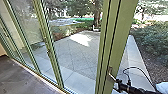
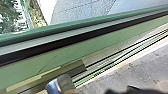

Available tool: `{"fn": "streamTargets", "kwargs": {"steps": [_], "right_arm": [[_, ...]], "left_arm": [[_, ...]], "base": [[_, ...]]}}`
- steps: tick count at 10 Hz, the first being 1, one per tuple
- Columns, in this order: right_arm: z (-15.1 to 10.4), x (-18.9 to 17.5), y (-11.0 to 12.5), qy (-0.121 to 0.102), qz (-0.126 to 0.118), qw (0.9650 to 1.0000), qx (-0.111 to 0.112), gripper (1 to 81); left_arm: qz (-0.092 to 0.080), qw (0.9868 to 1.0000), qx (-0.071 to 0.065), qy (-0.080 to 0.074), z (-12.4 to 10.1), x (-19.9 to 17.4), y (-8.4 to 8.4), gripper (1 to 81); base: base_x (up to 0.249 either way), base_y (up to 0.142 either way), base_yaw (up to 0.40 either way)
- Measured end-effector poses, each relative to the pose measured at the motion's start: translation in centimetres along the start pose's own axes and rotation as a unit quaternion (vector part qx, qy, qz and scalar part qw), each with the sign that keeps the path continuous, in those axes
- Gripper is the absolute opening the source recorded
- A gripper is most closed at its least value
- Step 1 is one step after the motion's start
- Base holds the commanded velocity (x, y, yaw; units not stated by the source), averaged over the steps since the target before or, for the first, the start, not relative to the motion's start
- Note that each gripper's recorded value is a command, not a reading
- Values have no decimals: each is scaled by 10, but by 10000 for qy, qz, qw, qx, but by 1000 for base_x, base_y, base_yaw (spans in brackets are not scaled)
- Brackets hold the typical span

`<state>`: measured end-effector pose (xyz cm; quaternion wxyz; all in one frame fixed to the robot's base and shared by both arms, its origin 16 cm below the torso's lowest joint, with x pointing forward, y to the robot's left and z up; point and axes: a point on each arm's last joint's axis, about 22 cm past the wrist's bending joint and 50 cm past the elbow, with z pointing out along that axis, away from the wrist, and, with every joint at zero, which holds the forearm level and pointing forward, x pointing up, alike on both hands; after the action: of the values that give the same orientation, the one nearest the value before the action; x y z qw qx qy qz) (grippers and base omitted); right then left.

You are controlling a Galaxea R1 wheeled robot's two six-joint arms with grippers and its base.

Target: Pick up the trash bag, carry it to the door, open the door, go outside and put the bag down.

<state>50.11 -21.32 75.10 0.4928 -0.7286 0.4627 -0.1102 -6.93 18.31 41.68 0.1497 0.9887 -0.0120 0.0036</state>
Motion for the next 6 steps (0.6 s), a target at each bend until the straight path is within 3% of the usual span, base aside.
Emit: {"fn": "streamTargets", "kwargs": {"steps": [3,6], "right_arm": [[-1,1,1,-83,-49,9995,-290,811],[-3,3,1,-149,-198,9947,-994,811]], "left_arm": [[-10,10000,-8,-37,1,0,1,10],[-11,10000,-8,-56,0,-2,1,10]], "base": [[0,0,0],[0,0,0]]}}
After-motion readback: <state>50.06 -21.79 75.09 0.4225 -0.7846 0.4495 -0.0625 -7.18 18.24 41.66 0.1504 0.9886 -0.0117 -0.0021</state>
